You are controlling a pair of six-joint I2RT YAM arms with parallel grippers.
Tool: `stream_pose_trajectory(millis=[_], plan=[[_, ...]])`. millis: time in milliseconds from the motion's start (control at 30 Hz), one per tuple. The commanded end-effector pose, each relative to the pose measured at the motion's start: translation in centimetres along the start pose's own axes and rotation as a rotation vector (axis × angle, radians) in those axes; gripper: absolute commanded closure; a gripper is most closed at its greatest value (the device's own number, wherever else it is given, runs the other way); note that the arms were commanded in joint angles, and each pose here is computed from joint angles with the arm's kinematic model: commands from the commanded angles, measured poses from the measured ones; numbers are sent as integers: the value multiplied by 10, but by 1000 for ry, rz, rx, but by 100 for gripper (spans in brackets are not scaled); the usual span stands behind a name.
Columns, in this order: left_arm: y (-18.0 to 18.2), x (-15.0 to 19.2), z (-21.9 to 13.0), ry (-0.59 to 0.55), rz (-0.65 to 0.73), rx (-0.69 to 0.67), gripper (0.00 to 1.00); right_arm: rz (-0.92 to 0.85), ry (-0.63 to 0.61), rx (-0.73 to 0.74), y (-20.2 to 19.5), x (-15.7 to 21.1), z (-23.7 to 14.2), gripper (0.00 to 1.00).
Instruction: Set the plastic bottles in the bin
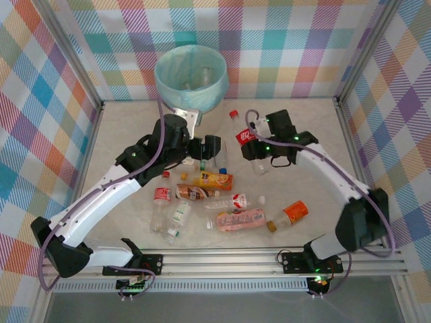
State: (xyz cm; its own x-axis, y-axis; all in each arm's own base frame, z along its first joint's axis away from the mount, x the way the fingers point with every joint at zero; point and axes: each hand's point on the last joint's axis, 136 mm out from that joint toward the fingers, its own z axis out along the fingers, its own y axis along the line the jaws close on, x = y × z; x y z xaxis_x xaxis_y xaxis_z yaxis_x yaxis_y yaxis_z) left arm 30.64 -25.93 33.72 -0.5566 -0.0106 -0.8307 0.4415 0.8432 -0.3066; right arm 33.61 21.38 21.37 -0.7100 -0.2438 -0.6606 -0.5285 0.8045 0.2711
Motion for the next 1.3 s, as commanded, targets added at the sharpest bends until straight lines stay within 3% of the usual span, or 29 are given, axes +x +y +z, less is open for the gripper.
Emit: stream_pose_trajectory(millis=[0,167,467,533,667,767,967,1267], plan=[[-16,-38,2,-97,-74,89,14,-59,-133,-225,46,-14,-33,47],[-22,-66,14,-129,-198,197,19,-117,-218,-420,86,-18,-69,48],[-47,-79,16,-144,-243,352,31,-170,-243,-521,110,-14,-89,48],[-52,-77,15,-131,-250,388,30,-154,-235,-492,105,-13,-85,48],[-48,-73,9,-125,-274,371,14,-105,-219,-422,93,-17,-80,49],[-37,-70,1,-154,-280,326,13,-85,-225,-415,92,-20,-79,49],[-44,-75,-10,-169,-267,362,25,-131,-233,-530,113,-20,-85,49],[-46,-78,-1,-153,-268,363,41,-213,-213,-582,136,-10,-88,49]])
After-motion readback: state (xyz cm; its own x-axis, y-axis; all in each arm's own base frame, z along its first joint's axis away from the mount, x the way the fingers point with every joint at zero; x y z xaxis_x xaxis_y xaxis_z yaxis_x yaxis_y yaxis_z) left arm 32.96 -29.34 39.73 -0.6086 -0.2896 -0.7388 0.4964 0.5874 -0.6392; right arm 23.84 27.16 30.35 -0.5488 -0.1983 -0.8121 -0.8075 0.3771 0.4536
